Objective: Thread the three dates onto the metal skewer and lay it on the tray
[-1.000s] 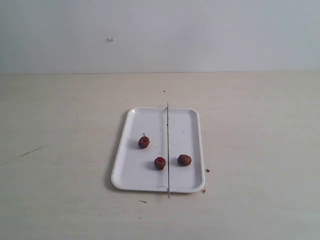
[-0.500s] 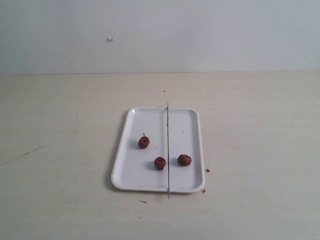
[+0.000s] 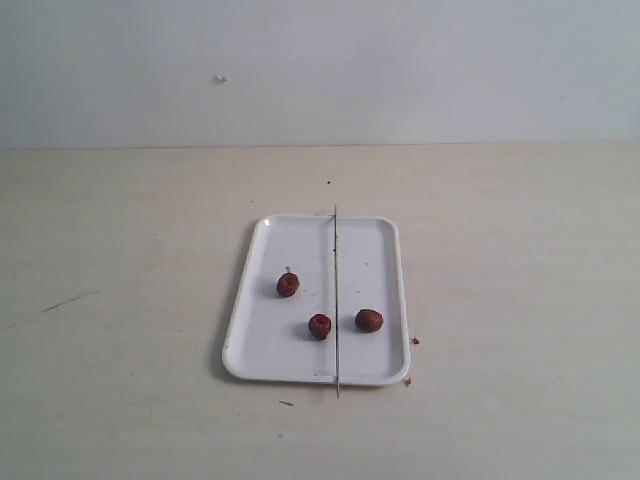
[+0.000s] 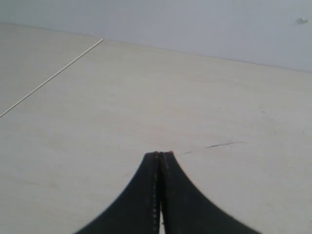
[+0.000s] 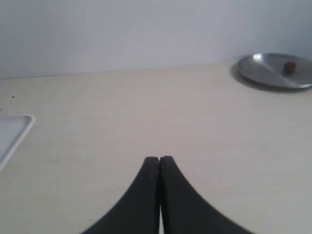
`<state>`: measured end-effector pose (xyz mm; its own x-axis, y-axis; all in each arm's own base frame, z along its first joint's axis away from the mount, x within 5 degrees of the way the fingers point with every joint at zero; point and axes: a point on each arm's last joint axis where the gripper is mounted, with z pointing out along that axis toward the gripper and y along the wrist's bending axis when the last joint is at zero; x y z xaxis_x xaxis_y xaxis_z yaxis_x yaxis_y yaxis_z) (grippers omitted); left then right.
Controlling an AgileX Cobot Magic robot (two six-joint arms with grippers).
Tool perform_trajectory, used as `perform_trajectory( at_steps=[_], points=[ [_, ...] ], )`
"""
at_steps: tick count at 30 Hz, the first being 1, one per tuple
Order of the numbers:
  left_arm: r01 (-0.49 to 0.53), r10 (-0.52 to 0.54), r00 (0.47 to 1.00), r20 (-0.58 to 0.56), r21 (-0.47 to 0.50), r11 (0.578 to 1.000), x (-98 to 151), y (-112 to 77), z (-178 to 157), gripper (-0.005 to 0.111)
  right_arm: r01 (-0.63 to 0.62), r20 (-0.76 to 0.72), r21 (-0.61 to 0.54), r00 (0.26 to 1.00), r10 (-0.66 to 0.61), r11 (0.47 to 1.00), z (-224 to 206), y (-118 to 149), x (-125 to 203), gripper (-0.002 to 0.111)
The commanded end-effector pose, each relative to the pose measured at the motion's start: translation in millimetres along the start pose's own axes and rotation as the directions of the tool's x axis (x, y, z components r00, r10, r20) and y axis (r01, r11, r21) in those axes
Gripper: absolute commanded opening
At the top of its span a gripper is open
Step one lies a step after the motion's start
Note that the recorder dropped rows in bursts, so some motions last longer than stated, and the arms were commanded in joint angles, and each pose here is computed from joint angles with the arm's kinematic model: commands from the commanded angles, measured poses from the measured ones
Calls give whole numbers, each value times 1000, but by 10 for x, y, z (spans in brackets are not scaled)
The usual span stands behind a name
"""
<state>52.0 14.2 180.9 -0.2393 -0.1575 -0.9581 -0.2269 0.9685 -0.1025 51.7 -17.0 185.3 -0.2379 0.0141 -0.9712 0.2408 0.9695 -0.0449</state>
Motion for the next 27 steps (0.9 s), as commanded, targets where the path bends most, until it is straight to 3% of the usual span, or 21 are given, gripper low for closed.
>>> perform_trajectory(
  at_steps=[1, 3, 7, 9, 12, 19, 22, 25, 27],
  points=[
    [5, -5, 1000, 8, -4, 1000, -6, 3, -5, 0, 200, 46, 62, 978, -203, 978, -2, -45, -40, 0],
    [5, -5, 1000, 8, -4, 1000, -6, 3, -5, 0, 281, 54, 89, 957, -286, 956, -4, -63, -57, 0],
    [5, -5, 1000, 8, -4, 1000, -6, 3, -5, 0, 302, 181, 63, 934, -308, 951, -16, -3, -161, 0],
    [5, -5, 1000, 8, -4, 1000, -6, 3, -5, 0, 220, 282, 7, 935, -214, 975, -36, 52, -239, 0],
    [5, -5, 1000, 8, -4, 1000, -6, 3, -5, 0, -105, 346, -143, 926, 149, 984, -65, 89, -316, 0],
    [5, -5, 1000, 8, -4, 1000, -6, 3, -5, 0, -158, 390, -195, 893, 224, 968, -90, 104, -371, 0],
    [5, -5, 1000, 8, -4, 1000, -6, 3, -5, 0, -381, 387, -322, 783, 488, 867, -123, 97, -436, 0],
    [5, -5, 1000, 8, -4, 1000, -6, 3, -5, 0, -405, 464, -426, 670, 580, 809, -202, 91, -554, 0],
    [5, -5, 1000, 8, -4, 1000, -6, 3, -5, 0, -442, 434, -456, 647, 626, 773, -225, 92, -605, 0]
  ],
)
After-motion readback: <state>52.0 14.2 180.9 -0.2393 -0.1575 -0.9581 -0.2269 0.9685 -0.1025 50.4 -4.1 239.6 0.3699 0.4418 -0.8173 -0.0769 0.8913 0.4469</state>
